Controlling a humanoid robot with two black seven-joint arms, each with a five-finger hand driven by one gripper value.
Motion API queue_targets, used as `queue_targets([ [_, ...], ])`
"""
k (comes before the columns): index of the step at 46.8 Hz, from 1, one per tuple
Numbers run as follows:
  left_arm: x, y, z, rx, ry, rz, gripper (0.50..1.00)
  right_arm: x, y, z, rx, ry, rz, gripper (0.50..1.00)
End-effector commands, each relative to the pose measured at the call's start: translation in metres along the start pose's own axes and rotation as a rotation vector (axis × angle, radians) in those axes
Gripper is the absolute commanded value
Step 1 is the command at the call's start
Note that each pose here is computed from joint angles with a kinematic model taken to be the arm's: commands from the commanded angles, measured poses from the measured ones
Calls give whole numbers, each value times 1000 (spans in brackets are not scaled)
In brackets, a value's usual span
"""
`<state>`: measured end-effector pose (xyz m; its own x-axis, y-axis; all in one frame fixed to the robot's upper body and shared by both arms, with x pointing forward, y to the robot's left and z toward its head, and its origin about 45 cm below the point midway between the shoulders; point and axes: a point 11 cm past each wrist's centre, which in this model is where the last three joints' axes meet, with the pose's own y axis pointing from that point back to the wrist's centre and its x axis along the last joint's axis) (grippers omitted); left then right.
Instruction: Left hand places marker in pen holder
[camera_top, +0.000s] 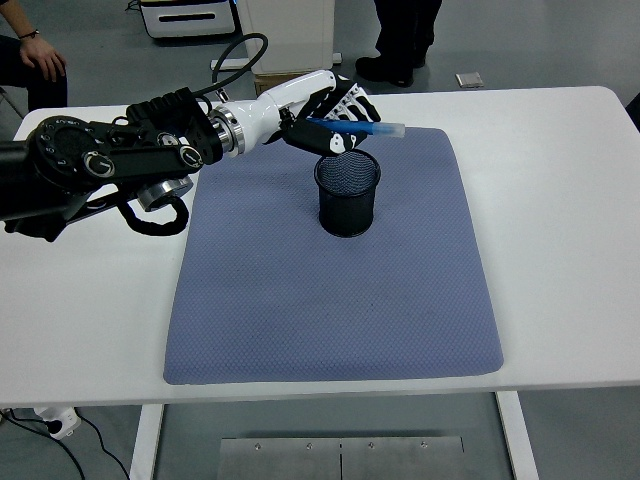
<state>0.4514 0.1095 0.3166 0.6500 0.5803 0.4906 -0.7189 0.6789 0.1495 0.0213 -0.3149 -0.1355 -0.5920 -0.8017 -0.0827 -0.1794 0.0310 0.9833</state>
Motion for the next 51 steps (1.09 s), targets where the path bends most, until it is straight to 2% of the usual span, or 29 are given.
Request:
queue_targets([
  [1, -1, -1, -4, 0, 44, 15, 500, 0, 0, 0, 0, 0, 0, 1000],
  [51, -45, -13, -29, -66, 474, 109, 500, 0, 0, 0, 0, 0, 0, 1000],
])
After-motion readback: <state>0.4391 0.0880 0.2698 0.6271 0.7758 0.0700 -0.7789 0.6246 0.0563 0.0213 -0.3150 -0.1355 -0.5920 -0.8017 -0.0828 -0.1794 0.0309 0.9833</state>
